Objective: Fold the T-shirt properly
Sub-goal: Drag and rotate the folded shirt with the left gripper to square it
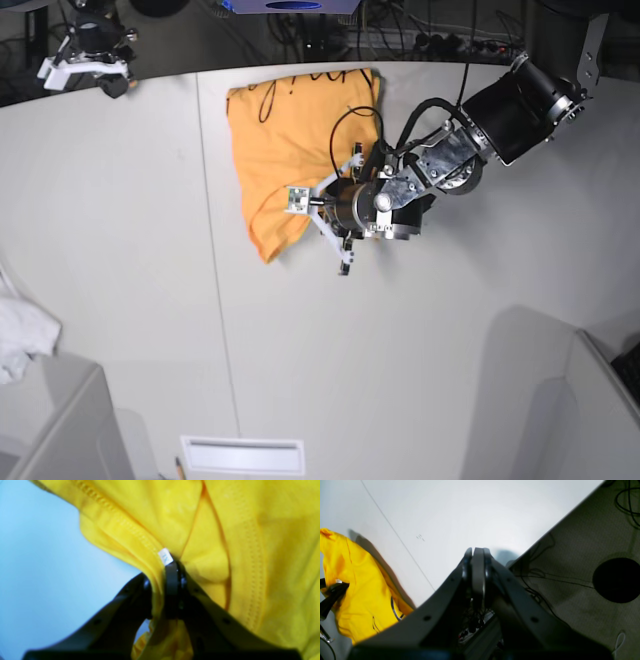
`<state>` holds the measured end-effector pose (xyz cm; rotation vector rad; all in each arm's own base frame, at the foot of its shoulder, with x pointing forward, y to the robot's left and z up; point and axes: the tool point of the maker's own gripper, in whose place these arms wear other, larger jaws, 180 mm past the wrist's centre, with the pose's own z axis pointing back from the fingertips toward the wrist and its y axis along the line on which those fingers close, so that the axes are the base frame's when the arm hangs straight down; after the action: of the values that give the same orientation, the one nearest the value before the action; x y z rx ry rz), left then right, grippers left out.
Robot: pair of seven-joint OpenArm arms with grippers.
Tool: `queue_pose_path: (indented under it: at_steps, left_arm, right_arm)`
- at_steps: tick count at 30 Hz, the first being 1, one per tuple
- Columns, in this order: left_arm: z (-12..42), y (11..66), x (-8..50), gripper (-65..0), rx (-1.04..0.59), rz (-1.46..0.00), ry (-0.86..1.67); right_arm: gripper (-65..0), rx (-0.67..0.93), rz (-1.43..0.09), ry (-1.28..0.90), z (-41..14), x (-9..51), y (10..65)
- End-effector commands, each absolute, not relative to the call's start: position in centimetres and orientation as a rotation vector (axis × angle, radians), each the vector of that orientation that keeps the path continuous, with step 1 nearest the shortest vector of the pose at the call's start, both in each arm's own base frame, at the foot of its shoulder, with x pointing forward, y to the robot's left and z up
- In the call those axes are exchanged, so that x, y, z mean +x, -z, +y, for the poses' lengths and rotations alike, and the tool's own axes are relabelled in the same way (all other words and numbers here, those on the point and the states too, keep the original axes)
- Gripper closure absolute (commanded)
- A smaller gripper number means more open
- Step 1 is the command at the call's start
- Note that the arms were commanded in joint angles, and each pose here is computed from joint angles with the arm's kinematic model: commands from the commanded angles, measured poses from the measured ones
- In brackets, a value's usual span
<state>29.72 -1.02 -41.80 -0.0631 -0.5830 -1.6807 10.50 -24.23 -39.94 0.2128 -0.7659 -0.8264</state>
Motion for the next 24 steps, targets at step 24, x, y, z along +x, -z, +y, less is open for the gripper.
queue_pose_path:
  at_steps: [24]
  left_arm:
    - [-3.0,40.0,32.9,0.0,-0.012,-0.625,1.767]
  right_arm:
    - [0.0,0.125,-0.761,0.723,-23.9,11.1,40.3]
